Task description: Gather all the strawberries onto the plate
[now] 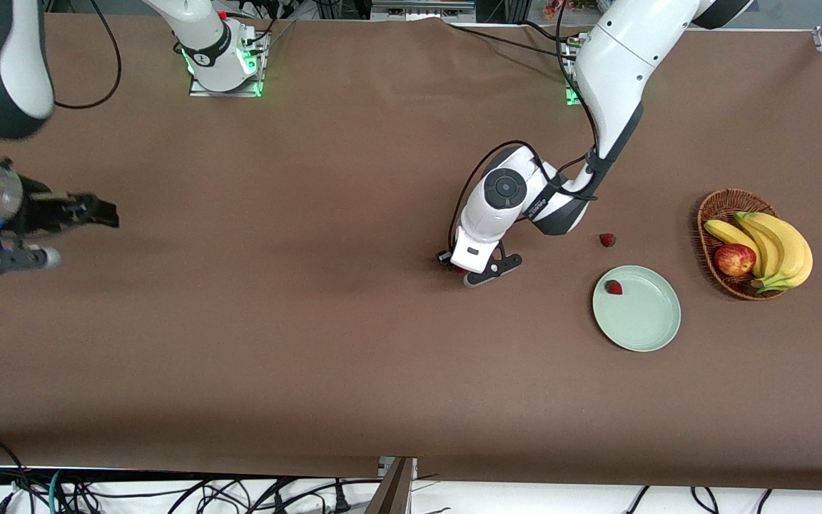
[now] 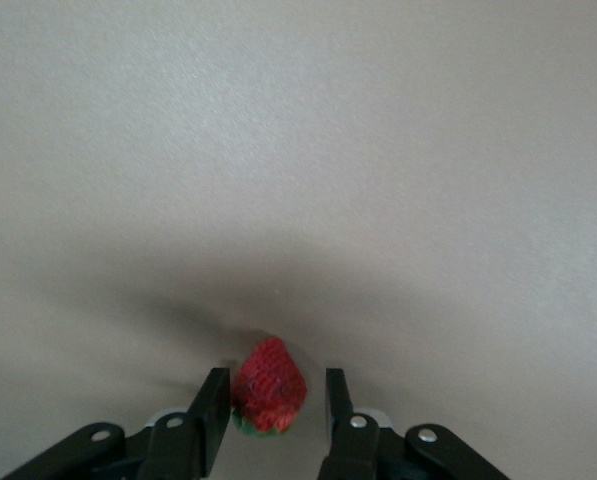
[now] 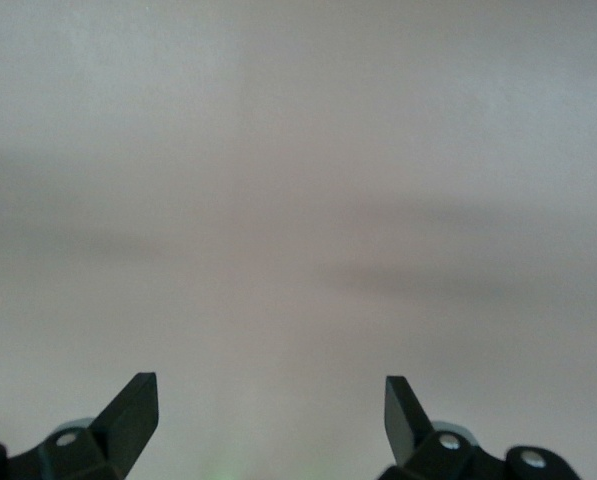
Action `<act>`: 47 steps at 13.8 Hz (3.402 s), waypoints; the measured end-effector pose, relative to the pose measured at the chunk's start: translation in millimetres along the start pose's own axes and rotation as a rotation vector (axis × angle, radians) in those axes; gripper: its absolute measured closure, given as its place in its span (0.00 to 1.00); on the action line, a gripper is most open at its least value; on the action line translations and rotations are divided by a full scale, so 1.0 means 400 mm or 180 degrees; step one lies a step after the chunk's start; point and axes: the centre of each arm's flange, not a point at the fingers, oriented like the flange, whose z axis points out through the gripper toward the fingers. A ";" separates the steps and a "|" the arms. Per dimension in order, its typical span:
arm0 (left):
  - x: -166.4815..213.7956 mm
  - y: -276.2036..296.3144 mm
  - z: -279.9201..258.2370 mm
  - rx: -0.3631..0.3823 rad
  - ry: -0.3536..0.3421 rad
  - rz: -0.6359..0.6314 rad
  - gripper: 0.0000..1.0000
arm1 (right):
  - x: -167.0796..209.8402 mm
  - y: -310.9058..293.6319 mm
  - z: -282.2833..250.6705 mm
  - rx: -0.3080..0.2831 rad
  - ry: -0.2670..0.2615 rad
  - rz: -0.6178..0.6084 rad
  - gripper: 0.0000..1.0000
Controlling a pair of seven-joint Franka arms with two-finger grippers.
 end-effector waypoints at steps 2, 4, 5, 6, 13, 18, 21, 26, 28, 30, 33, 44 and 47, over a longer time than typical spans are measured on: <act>-0.012 -0.013 0.037 0.0148 -0.0006 0.0107 0.47 | -0.084 -0.003 -0.096 -0.0138 0.0107 -0.0026 0.00; -0.017 -0.013 0.047 0.0188 -0.0009 0.0130 0.47 | -0.145 -0.029 -0.170 -0.0202 0.0251 -0.0082 0.00; -0.016 -0.013 0.046 0.0198 -0.0010 0.0112 0.58 | -0.162 -0.031 -0.183 -0.0204 0.0275 -0.0087 0.00; -0.015 -0.013 0.045 0.0202 -0.0010 0.0088 0.66 | -0.169 -0.024 -0.185 -0.0201 0.0273 -0.0069 0.00; 0.084 -0.063 0.001 0.0461 -0.0038 -0.0213 0.66 | -0.171 0.044 -0.143 -0.0099 0.0115 0.0071 0.00; 0.379 -0.247 -0.135 0.0561 -0.0035 -0.0220 0.66 | -0.170 0.044 -0.135 -0.0090 0.0068 0.0072 0.00; 0.571 -0.461 -0.182 0.0547 -0.0076 -0.0008 0.66 | -0.165 0.043 -0.128 -0.0088 0.0051 0.0068 0.00; 0.671 -0.650 -0.202 0.0608 -0.0254 0.0299 0.43 | -0.162 0.043 -0.124 -0.0087 0.0041 0.0069 0.00; 0.661 -0.655 -0.212 0.0695 -0.0390 0.0348 0.24 | -0.162 0.043 -0.124 -0.0087 0.0041 0.0069 0.00; 0.630 -0.654 -0.233 0.0832 -0.0599 0.0400 0.02 | -0.162 0.043 -0.124 -0.0087 0.0041 0.0069 0.00; 0.515 -0.631 -0.230 0.0917 -0.0760 0.0555 0.00 | -0.162 0.043 -0.124 -0.0087 0.0041 0.0067 0.00; 0.258 -0.781 -0.059 0.0601 -0.0387 0.0684 0.48 | -0.161 0.039 -0.125 -0.0086 0.0046 0.0059 0.00; 0.278 -0.788 -0.077 0.0587 -0.0336 0.0639 0.68 | -0.161 0.039 -0.125 -0.0086 0.0047 0.0059 0.00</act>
